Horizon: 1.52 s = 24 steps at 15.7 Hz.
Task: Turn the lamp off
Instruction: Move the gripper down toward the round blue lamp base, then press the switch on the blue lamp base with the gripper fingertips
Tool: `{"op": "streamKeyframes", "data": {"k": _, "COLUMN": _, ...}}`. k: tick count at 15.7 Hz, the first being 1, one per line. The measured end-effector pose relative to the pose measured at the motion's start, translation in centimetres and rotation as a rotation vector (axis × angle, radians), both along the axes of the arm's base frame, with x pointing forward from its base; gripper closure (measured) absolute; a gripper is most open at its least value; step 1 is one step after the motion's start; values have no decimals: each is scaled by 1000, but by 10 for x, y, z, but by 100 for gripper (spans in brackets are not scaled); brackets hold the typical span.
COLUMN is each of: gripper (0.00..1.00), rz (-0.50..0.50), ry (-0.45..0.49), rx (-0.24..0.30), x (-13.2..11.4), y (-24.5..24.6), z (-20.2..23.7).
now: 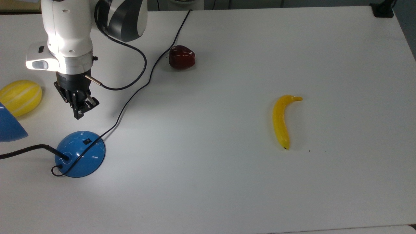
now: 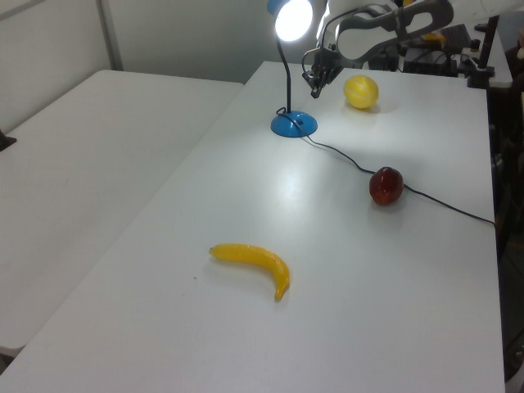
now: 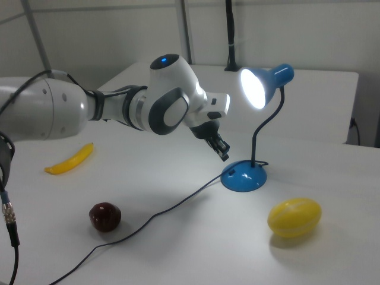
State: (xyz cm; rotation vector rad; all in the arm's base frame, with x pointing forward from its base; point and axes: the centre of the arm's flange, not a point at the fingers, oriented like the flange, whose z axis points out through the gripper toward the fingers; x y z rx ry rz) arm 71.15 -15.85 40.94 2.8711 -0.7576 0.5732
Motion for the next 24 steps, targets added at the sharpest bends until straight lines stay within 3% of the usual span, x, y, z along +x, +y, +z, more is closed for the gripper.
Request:
{"op": "streamKeyframes", "data": {"k": 11, "gripper": 99, "rz": -8, "ry": -17, "rx": -30, "x": 24, "y": -4, "z": -44}}
{"op": "streamKeyframes", "data": {"k": 24, "gripper": 99, "rz": 12, "ry": -12, "rx": -64, "x": 31, "y": 3, "z": -74}}
